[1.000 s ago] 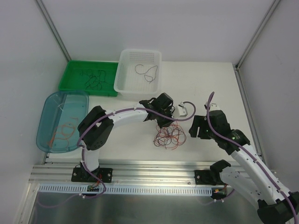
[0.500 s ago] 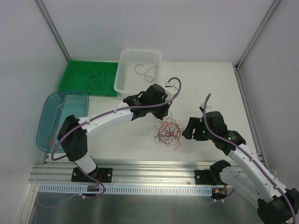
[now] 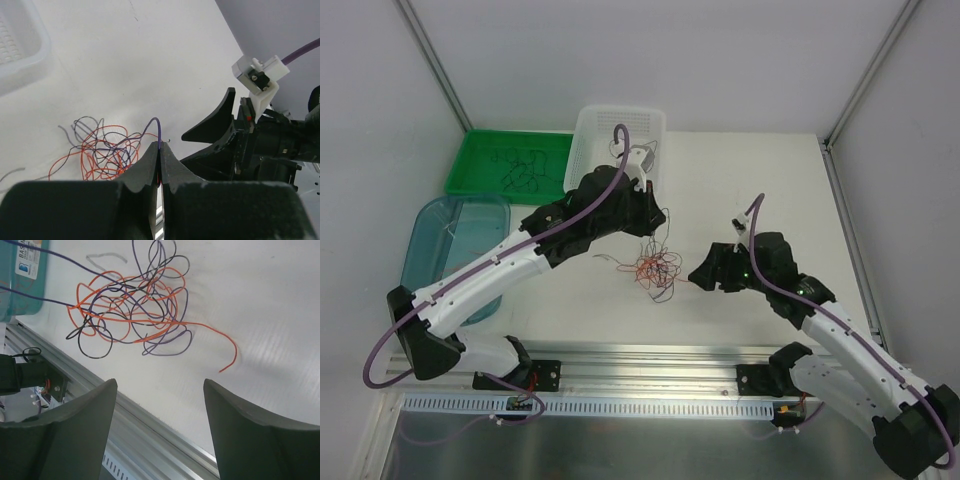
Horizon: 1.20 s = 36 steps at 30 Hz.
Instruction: Untangle the cables
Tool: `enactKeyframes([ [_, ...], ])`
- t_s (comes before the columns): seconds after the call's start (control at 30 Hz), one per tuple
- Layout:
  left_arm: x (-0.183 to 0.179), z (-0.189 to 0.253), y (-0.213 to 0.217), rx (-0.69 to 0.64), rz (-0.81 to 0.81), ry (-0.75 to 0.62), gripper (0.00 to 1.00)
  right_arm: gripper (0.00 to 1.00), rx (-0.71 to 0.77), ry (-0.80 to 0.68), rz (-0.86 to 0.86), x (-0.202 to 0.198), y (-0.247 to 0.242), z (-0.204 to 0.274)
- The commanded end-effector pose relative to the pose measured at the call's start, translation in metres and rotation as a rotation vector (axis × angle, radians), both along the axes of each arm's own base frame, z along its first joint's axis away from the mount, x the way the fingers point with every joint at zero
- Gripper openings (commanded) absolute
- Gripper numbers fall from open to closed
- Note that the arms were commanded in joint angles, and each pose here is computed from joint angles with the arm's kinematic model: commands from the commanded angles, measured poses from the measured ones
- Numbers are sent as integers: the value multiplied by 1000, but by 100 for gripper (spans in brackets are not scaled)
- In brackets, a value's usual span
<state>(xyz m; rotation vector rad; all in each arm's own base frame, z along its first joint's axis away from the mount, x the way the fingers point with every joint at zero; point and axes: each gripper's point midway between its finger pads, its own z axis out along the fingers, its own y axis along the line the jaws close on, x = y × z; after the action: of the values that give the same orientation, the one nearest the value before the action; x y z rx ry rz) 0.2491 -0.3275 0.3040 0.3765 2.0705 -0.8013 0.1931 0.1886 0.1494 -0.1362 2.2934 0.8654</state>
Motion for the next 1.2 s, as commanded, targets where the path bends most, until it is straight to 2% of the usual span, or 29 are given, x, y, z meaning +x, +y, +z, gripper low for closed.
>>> enactKeyframes([
  [0.0, -8, 30, 4, -98, 50, 15, 0, 75, 84, -44, 40, 9, 25, 9],
  [0.13, -15, 28, 3, -112, 46, 33, 0, 77, 146, -31, 62, 13, 48, 7],
  [0.17, -16, 27, 4, -112, 49, 37, 0, 79, 188, -71, 87, 17, 60, 18],
  [0.37, -20, 17, 6, -119, 67, 73, 0, 81, 269, -85, 173, 11, 103, 30],
  [0.6, -29, 20, 4, -143, 53, 89, 0, 78, 235, -61, 121, 21, 116, 8],
  [0.8, -39, 43, 15, -199, 49, 59, 0, 62, 112, -7, -25, 38, 98, -34],
  [0.9, -43, 67, 28, -239, 56, 5, 0, 45, -9, 36, -145, 44, 74, -60],
  [0.93, -44, 73, 33, -249, 62, -13, 0, 35, -62, 91, -193, 42, 60, -73],
  [1.03, -46, 96, 53, -267, 95, -79, 0, 29, -136, 196, -309, 42, 28, -96],
  [1.1, -48, 111, 66, -276, 112, -120, 0, 27, -149, 247, -351, 38, 13, -106],
  [1.17, -48, 124, 77, -287, 134, -161, 0, 21, -160, 299, -413, 38, -6, -115],
])
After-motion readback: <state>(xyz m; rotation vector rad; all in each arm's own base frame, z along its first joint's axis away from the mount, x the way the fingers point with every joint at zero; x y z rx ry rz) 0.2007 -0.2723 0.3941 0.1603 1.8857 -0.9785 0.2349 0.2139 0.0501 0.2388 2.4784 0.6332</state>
